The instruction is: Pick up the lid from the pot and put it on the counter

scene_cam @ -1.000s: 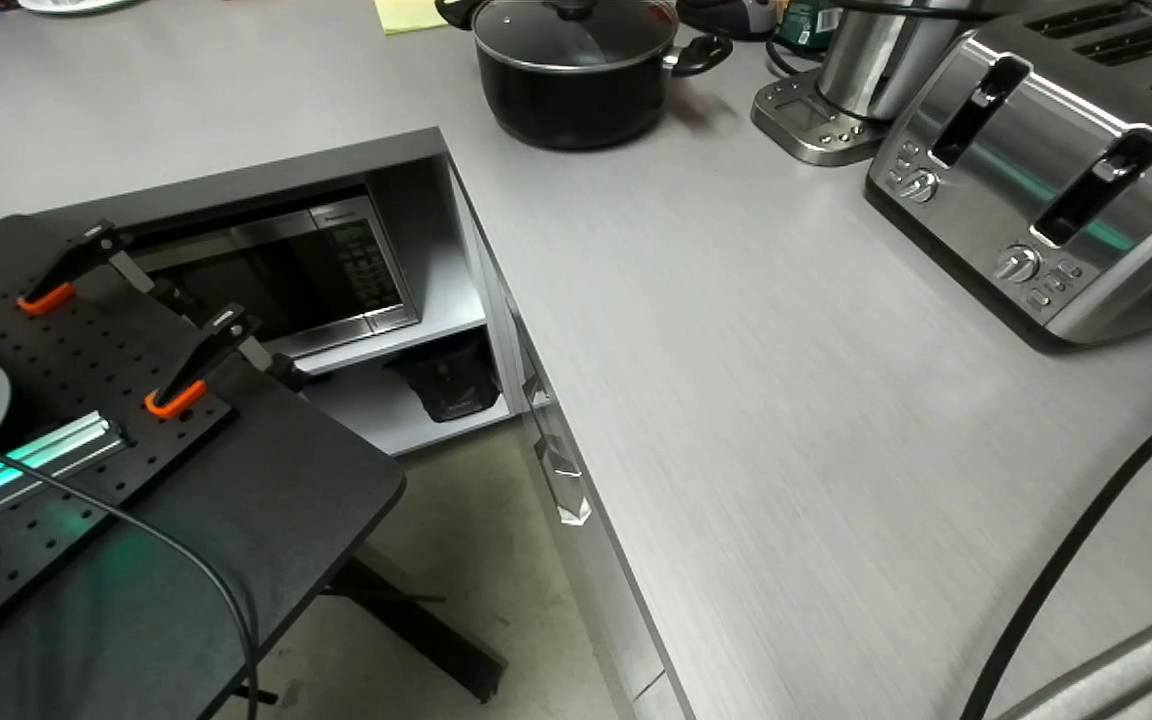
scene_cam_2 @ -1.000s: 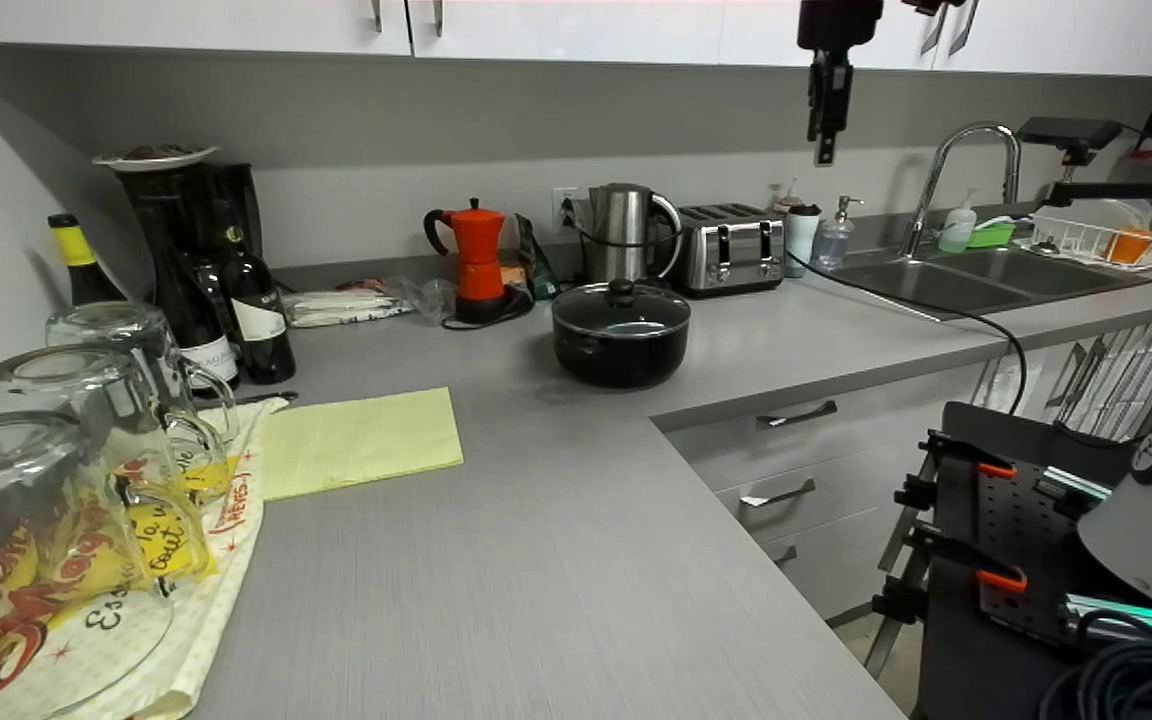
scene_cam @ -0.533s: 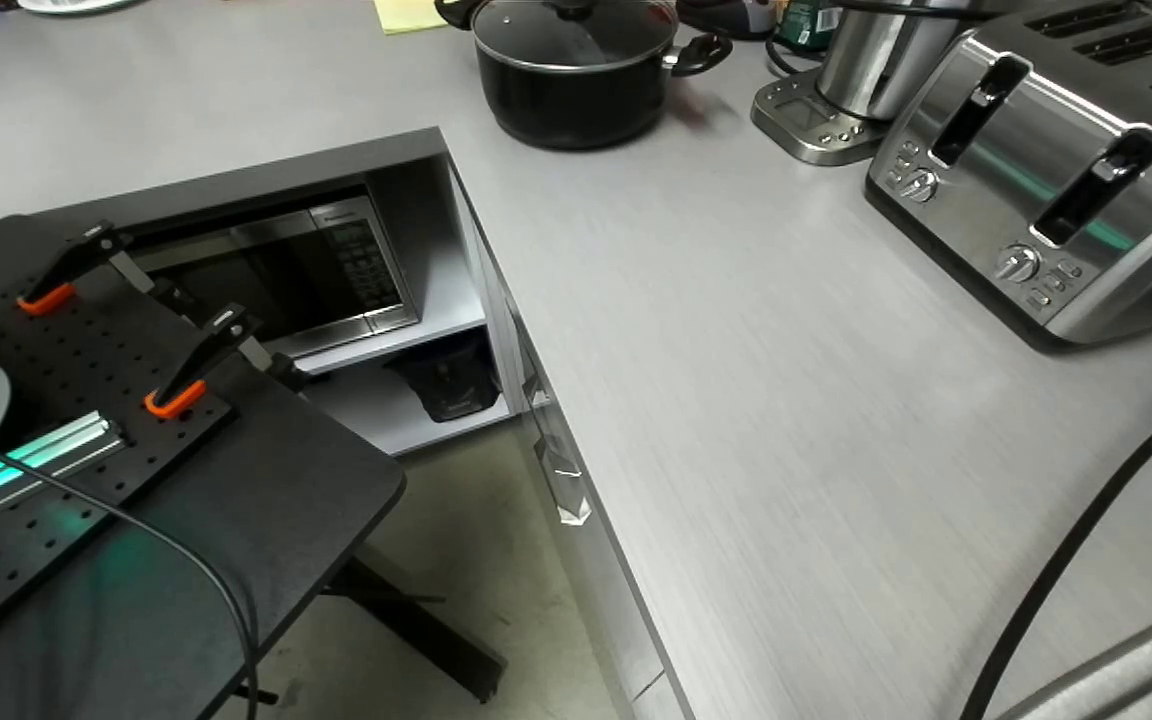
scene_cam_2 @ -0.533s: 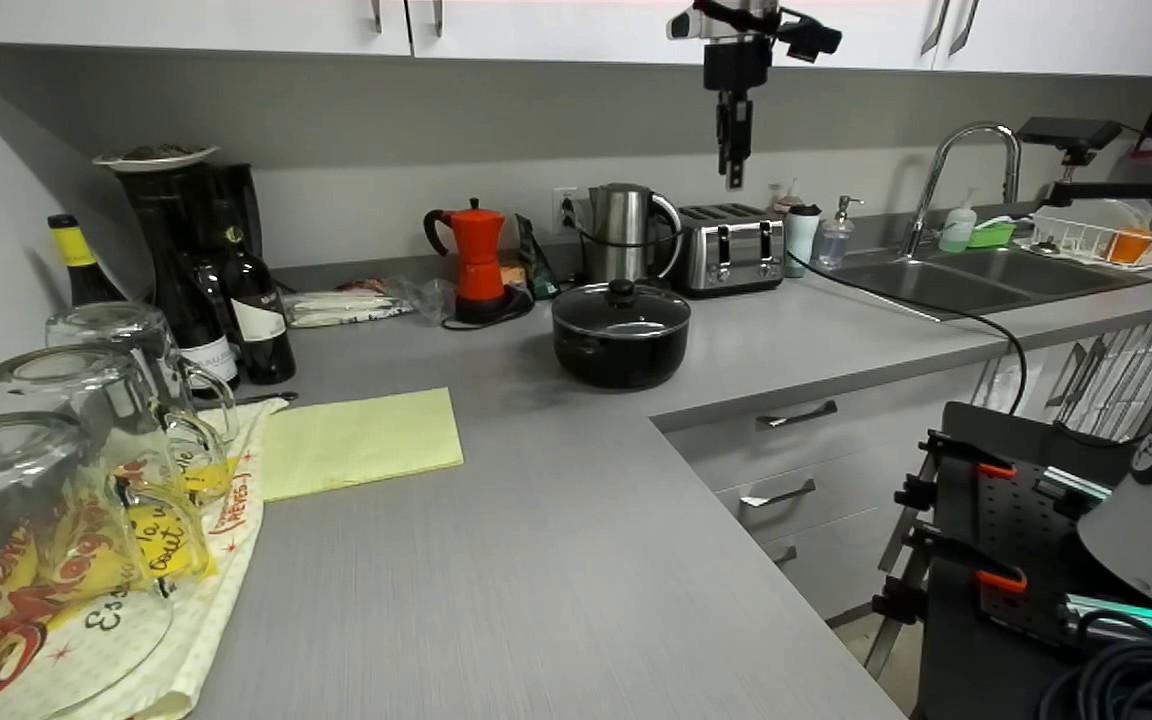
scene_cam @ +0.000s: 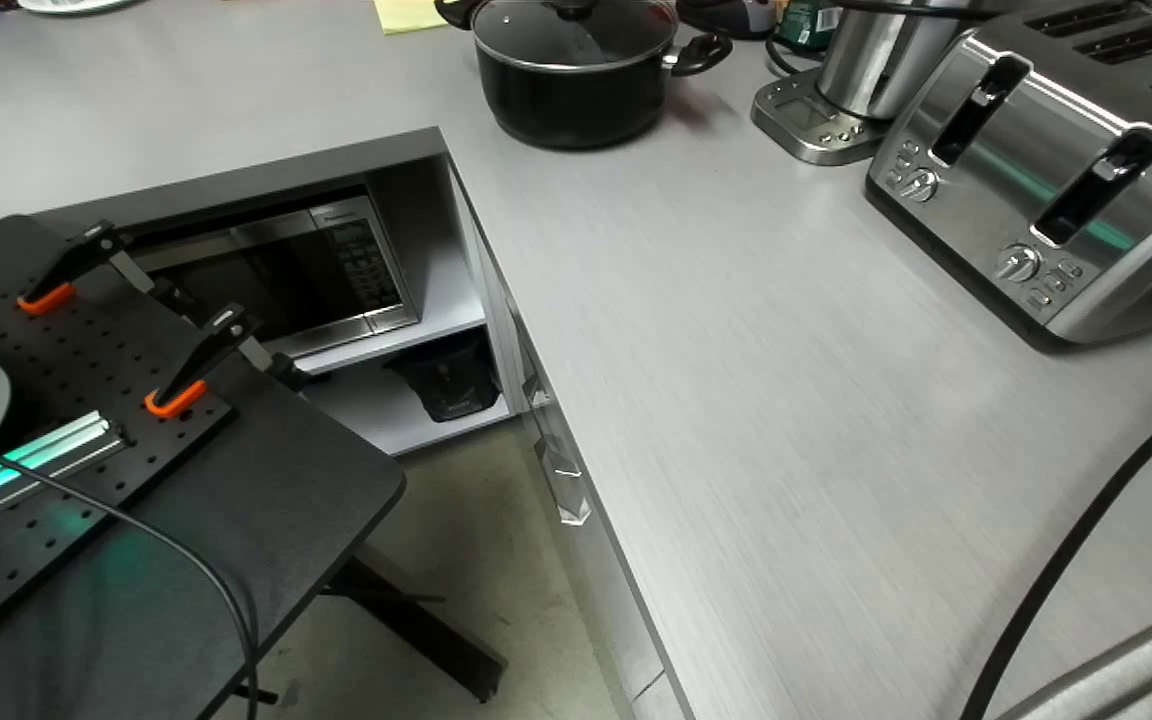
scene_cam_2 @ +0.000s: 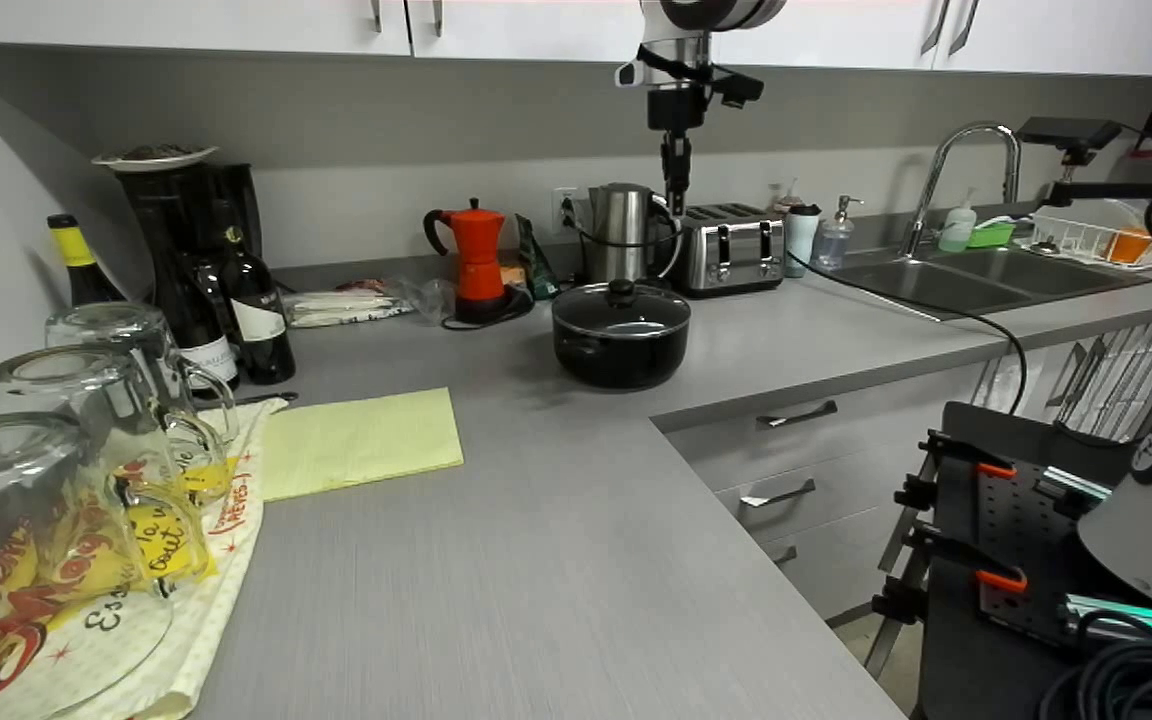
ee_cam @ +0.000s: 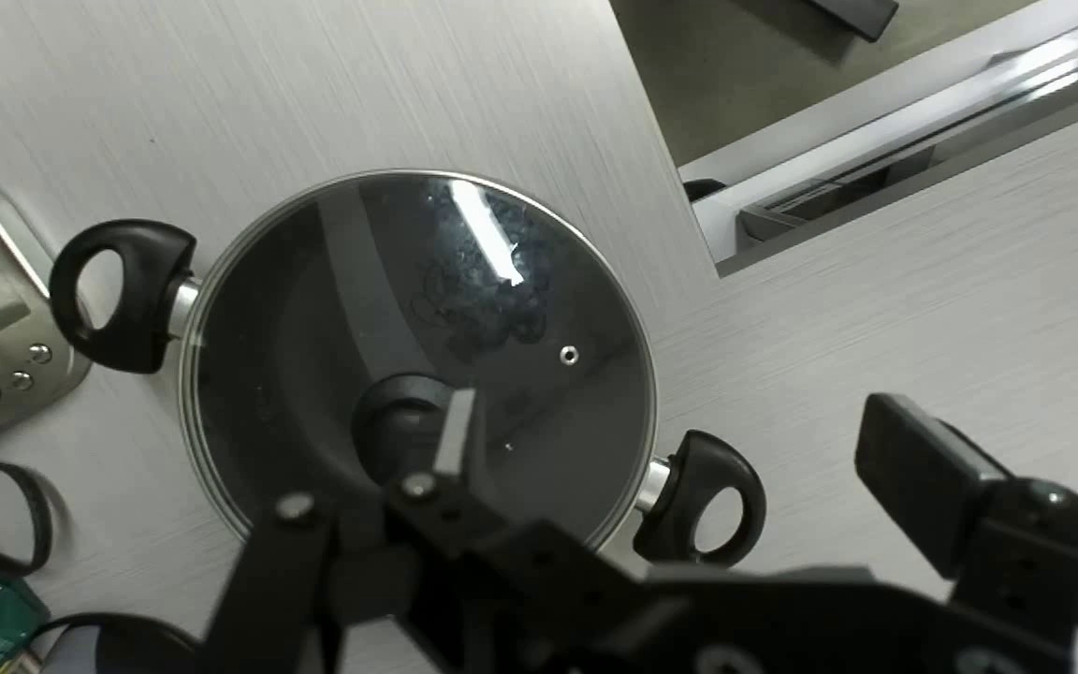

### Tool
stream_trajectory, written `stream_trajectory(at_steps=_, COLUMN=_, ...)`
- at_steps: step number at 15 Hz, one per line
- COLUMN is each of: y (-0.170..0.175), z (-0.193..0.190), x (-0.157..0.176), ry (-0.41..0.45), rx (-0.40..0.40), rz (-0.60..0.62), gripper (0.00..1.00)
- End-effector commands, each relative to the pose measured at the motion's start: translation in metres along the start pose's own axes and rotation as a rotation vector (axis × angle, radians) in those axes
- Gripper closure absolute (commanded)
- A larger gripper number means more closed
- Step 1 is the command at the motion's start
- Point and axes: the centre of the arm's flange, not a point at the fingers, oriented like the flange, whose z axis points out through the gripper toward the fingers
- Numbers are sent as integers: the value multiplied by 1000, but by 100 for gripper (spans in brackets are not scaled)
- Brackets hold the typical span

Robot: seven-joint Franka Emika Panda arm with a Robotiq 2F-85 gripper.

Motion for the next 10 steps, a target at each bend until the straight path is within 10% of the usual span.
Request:
stream_trajectory(at_steps=1, y=30, z=11, x=28, ry=7, rx=25, rz=2, gripper=0)
stream_trajectory(at_steps=10, y=63, z=44, x=54, ry=-17, rx=-25, rz=68, gripper=0)
